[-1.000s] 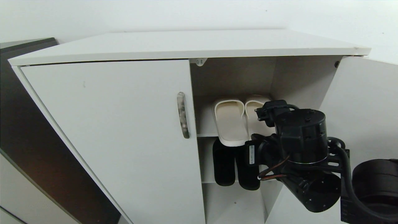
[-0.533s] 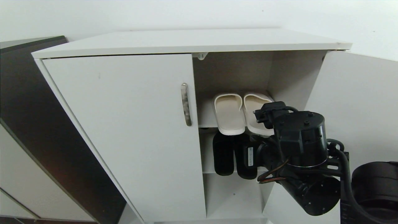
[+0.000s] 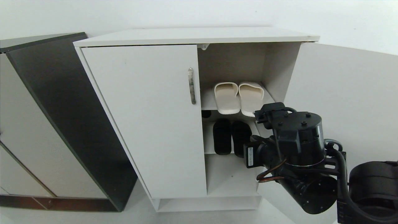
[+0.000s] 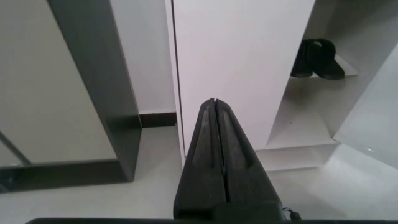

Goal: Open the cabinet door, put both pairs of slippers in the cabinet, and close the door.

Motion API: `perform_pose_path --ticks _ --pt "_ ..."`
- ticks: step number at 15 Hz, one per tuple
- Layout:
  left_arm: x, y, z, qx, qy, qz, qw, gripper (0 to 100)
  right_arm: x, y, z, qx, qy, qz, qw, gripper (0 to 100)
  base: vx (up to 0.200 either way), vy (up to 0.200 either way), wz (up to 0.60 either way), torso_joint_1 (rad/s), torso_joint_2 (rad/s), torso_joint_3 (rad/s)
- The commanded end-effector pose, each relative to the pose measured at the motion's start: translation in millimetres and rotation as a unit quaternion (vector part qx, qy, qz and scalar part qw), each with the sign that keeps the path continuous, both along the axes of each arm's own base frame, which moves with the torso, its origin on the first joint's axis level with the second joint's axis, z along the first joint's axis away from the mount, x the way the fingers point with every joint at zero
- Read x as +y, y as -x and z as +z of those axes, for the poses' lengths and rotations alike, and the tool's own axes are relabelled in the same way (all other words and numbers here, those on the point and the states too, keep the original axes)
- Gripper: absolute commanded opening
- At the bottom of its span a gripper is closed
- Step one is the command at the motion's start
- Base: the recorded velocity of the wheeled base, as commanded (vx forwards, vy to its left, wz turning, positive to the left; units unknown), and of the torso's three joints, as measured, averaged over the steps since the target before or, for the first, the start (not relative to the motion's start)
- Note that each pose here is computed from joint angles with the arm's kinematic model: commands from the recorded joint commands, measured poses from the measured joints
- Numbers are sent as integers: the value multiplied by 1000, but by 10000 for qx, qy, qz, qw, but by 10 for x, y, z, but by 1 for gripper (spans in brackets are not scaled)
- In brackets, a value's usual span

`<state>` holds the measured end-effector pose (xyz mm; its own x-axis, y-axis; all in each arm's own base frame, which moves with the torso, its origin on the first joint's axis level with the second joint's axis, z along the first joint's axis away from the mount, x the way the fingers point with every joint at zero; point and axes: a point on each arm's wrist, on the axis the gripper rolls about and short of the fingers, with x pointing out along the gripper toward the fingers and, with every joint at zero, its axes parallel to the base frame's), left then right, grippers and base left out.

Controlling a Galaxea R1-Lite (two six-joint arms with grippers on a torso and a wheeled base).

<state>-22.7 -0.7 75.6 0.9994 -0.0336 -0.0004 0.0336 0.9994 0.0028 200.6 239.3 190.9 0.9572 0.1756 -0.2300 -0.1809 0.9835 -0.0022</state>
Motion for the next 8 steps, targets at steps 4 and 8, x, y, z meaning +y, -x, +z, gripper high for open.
perform_pose_path --ticks 4,8 --pt "0 0 0 -2 -2 -1 10000 0 7 2 -34 35 45 15 10000 0 -200 0 0 4 -1 2" --pt "0 0 0 -2 -2 -1 10000 0 -9 8 -72 71 101 10 9999 0 -150 0 0 1 1 4"
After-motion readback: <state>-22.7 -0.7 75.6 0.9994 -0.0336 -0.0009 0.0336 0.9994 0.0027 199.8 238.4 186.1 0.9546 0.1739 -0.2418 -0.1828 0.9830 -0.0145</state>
